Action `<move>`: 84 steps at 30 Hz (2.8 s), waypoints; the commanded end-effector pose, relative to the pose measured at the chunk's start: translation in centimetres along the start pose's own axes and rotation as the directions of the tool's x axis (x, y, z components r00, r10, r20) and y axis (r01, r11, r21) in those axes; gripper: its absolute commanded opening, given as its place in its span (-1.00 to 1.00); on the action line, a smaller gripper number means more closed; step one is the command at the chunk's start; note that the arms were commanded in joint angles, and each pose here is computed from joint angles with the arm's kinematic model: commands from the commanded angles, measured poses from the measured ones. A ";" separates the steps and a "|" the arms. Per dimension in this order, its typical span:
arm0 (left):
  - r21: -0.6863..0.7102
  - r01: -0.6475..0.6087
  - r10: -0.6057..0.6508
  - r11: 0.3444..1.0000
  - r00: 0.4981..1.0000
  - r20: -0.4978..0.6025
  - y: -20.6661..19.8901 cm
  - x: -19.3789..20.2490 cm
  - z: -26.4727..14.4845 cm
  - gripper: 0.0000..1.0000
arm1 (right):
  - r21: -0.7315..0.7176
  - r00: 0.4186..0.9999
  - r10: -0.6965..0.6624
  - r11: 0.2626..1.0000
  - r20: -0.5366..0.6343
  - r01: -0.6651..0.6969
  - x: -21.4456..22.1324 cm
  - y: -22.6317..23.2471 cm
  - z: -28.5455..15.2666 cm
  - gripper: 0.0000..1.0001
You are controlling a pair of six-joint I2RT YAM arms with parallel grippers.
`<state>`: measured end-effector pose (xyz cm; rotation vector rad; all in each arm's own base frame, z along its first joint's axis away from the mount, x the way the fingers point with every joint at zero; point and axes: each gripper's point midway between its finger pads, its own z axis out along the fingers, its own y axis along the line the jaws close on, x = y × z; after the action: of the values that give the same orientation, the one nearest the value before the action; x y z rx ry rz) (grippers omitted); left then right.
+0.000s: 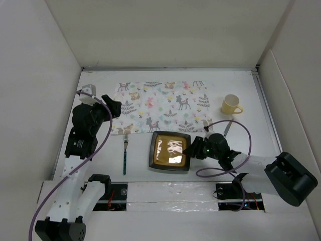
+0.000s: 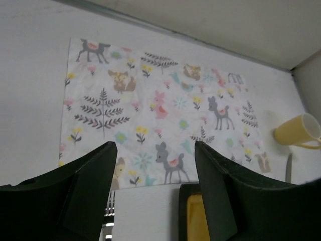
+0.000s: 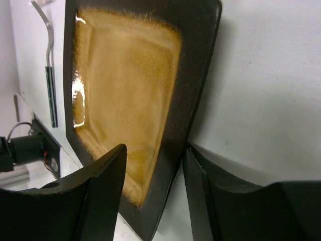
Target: Set the dinner table for one person
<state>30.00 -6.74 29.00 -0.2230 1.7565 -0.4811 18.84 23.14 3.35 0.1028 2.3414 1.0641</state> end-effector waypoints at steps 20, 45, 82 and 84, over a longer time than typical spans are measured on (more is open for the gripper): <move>-0.018 -0.082 0.083 0.996 0.995 0.055 0.6 -0.5 -2.0 0.20 | -0.107 0.985 0.157 0.981 -0.067 -0.163 2.7 -3.7 2.1 -0.94; 0.017 -0.080 0.079 0.997 0.994 0.078 -0.3 -1.1 -2.9 0.19 | -0.373 0.970 -0.055 0.917 0.239 0.144 -16.6 15.1 0.6 -1.00; 0.019 -0.075 0.073 0.997 0.994 0.079 -0.4 -1.1 -3.2 0.19 | -0.237 0.964 0.147 0.967 0.222 -0.093 -29.4 8.1 15.3 -1.00; 0.019 -0.074 0.073 0.997 0.995 0.074 -0.3 -1.0 -3.2 0.18 | -0.222 0.967 0.150 0.970 0.205 -0.103 -28.9 7.3 16.1 -1.00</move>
<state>27.04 -5.80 29.56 -0.1755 1.7146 -0.4218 48.73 28.72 8.07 0.3876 2.1864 1.1497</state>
